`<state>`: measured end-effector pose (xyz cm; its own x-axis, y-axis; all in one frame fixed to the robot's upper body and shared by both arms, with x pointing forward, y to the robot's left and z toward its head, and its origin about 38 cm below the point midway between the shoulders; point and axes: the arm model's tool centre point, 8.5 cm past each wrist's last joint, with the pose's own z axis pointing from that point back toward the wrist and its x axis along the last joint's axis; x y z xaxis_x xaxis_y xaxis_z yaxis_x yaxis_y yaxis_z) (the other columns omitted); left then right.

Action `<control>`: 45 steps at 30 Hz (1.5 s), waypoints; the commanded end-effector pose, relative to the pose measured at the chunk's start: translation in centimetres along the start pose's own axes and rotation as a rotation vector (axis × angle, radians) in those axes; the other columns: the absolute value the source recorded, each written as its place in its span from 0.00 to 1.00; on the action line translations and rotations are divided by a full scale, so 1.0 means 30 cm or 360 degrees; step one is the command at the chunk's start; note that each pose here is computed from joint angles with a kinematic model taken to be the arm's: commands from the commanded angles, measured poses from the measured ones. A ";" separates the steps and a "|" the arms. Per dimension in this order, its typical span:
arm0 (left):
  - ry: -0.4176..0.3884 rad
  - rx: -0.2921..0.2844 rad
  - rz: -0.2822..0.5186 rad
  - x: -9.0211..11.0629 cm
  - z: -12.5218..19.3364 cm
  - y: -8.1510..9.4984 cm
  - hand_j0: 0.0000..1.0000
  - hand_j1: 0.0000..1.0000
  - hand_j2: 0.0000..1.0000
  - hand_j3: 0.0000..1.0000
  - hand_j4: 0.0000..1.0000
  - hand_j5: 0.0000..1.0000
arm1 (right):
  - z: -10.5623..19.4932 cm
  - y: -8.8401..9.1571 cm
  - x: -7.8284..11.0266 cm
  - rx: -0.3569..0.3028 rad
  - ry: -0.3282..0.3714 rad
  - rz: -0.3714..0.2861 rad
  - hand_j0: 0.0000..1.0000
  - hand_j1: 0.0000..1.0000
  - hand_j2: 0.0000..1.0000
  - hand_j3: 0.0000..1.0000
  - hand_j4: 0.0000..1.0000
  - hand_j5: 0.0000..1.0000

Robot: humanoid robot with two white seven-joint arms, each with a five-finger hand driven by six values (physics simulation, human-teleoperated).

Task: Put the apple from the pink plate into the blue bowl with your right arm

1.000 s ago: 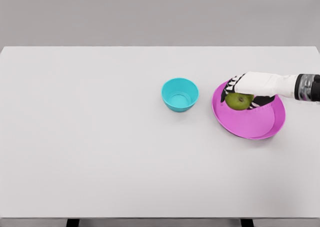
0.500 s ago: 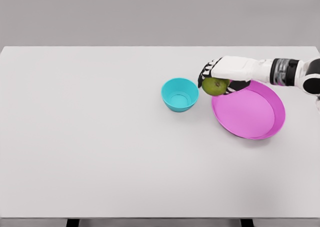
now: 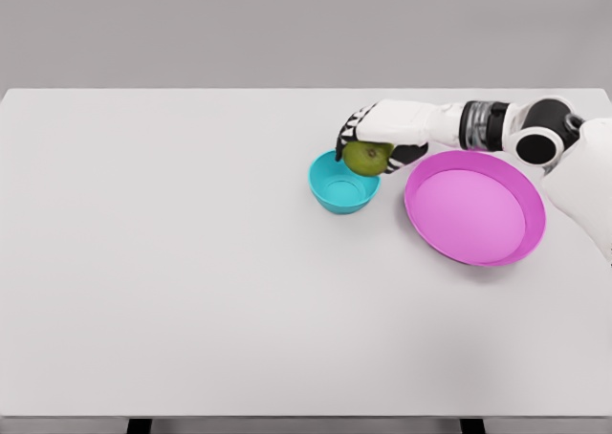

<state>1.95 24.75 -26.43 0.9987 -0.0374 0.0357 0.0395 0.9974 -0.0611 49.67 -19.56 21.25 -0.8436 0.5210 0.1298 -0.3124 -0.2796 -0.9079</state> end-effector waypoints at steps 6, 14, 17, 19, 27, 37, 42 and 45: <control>0.0000 -0.0001 0.0001 0.000 0.000 0.000 1.00 1.00 1.00 1.00 1.00 1.00 | -0.076 0.029 0.016 0.0058 -0.0022 -0.0018 0.65 0.65 0.65 0.65 0.65 0.65; 0.0000 0.0000 -0.0002 0.000 0.000 0.000 1.00 1.00 1.00 1.00 1.00 1.00 | -0.086 -0.008 0.028 0.0039 -0.0036 0.0016 0.65 0.65 0.65 0.65 0.65 0.65; 0.0002 -0.0001 0.0001 -0.001 0.000 0.000 1.00 1.00 1.00 1.00 1.00 1.00 | -0.076 -0.007 0.028 0.0045 -0.0034 0.0028 0.65 0.65 0.65 0.65 0.65 0.65; 0.0000 0.0000 -0.0002 0.000 0.000 0.000 1.00 1.00 1.00 1.00 1.00 1.00 | -0.063 -0.027 0.053 0.0028 -0.0059 0.0079 0.65 0.65 0.65 0.65 0.65 0.65; 0.0000 -0.0001 0.0001 0.001 0.000 0.000 1.00 1.00 1.00 1.00 1.00 1.00 | -0.081 -0.004 0.092 0.0075 -0.0111 0.0117 0.66 0.66 0.66 0.66 0.66 0.66; 0.0000 -0.0001 0.0001 0.000 0.000 0.000 1.00 1.00 1.00 1.00 1.00 1.00 | -0.079 0.002 0.090 0.0087 -0.0109 0.0115 1.00 1.00 1.00 1.00 1.00 1.00; 0.0000 0.0000 -0.0002 0.000 0.000 0.000 1.00 1.00 1.00 1.00 1.00 1.00 | 0.127 -0.116 -0.044 -0.0130 0.0110 0.0092 1.00 1.00 1.00 1.00 1.00 1.00; 0.0000 0.0000 -0.0002 0.000 0.000 0.000 1.00 1.00 1.00 1.00 1.00 1.00 | 0.283 -0.069 -0.156 -0.0136 0.0301 0.0006 1.00 1.00 1.00 1.00 1.00 1.00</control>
<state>1.94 24.75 -26.43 0.9987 -0.0376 0.0356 0.0398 0.9974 -0.0609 49.84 -24.83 23.45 -0.7934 0.6037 0.0783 -0.2845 -0.2540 -0.9244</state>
